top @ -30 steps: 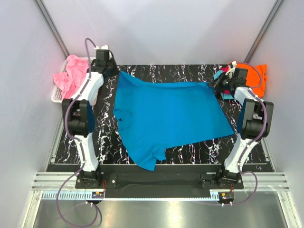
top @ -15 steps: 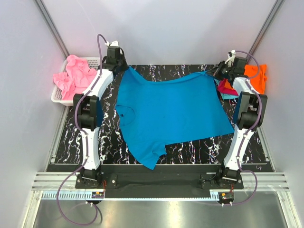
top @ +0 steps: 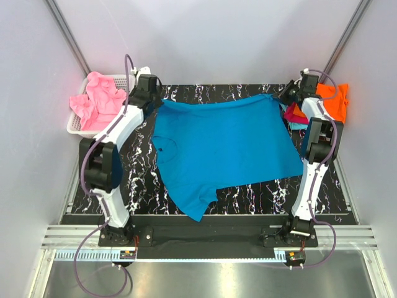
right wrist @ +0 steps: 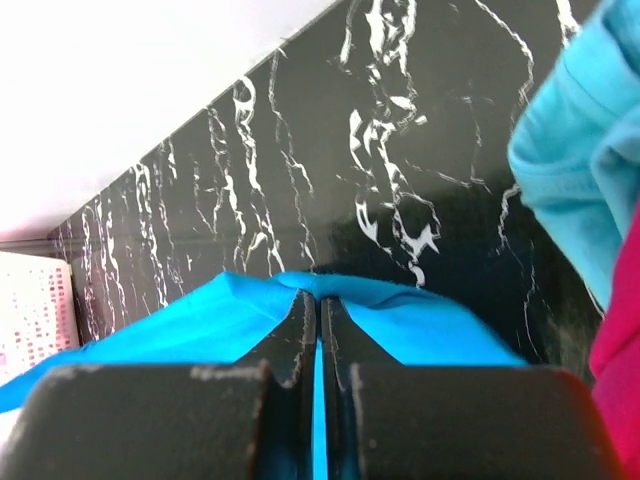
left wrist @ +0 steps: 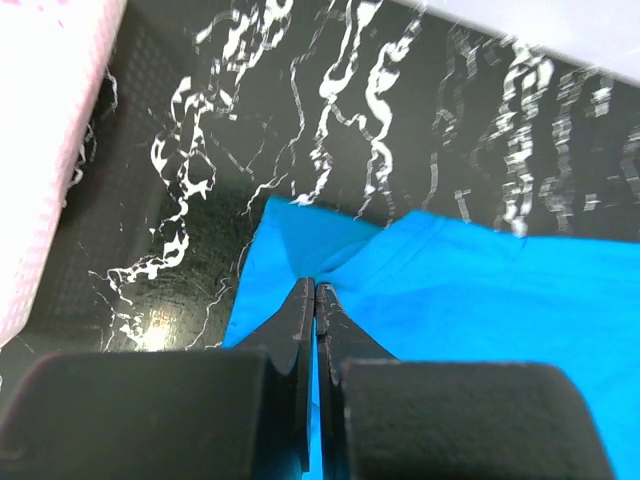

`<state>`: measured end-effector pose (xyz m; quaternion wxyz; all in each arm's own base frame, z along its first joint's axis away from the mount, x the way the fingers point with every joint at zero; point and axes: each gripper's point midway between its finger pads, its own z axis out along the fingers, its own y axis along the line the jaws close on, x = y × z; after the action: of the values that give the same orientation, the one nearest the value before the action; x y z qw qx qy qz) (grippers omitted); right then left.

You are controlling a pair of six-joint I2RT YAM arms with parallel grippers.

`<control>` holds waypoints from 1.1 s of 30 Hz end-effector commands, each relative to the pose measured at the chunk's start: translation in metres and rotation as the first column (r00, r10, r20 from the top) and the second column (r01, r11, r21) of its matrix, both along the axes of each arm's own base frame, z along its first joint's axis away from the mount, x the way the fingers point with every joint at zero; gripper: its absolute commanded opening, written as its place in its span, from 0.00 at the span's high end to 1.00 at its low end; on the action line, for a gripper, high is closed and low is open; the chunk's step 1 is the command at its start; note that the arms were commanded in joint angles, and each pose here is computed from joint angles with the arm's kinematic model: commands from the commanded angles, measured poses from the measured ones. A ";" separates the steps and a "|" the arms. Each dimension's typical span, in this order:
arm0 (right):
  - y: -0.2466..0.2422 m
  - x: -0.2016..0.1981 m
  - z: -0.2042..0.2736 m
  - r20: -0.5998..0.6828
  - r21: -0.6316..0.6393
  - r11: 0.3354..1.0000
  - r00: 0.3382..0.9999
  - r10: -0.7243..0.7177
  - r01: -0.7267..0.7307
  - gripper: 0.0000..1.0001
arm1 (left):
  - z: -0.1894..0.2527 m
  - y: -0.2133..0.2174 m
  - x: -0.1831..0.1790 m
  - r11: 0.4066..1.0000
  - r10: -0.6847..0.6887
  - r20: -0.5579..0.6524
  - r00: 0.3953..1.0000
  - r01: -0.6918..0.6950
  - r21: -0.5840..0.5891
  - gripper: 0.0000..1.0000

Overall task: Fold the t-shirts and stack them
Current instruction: Fold the tshirt

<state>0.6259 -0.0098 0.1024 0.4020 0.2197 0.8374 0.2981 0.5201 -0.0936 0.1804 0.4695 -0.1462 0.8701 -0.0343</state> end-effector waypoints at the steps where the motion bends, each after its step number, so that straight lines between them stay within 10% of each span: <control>1: -0.002 0.004 0.022 0.028 0.005 0.999 0.999 -0.033 0.033 1.00 | 0.041 0.010 -0.006 0.999 0.043 0.127 0.991 -0.041 -0.015 1.00; 33: -0.012 -0.087 0.027 -0.128 -0.101 0.985 0.980 -0.151 0.138 1.00 | -0.009 -0.011 -0.089 0.999 -0.042 -0.017 0.999 0.041 -0.035 1.00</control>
<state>0.5536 -0.0181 0.1187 0.3764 0.2689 0.8548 0.2353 0.4317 -0.1004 0.1492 0.4302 -0.1296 0.8924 -0.0414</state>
